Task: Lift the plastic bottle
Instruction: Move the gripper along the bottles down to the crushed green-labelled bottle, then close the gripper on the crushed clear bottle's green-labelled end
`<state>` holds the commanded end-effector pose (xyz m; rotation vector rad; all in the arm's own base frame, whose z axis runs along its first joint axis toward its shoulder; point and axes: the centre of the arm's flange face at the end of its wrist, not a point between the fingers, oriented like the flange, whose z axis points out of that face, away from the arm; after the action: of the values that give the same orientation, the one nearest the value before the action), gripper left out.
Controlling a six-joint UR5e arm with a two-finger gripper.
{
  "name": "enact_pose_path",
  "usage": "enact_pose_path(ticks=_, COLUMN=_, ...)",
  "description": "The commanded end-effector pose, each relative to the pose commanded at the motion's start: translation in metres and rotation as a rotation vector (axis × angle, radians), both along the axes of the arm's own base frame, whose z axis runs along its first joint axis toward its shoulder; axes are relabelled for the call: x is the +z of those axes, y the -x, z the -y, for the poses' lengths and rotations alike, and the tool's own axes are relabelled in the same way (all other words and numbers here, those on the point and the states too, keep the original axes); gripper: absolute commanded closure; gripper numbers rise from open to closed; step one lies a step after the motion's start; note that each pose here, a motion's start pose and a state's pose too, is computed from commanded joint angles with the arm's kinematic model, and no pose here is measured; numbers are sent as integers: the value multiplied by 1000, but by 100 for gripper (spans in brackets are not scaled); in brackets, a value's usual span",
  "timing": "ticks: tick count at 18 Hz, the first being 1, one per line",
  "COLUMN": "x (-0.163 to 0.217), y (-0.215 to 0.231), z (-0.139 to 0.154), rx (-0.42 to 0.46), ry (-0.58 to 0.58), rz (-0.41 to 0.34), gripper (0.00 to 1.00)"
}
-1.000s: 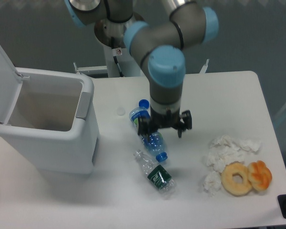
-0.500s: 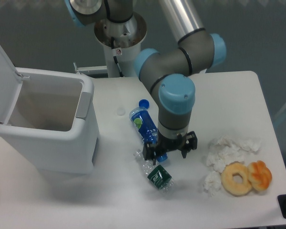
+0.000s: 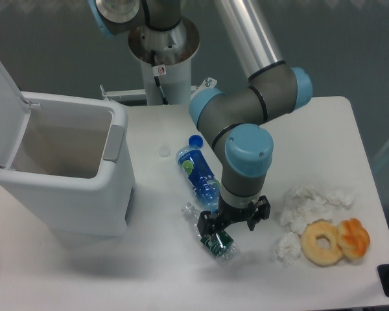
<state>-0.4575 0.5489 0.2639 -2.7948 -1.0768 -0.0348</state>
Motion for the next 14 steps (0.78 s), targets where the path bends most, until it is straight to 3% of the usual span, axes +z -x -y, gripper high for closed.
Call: enact_pose_path(ticks=14, x=-31, y=14, z=-7, rx=2, ry=12, rz=12, gripper=0)
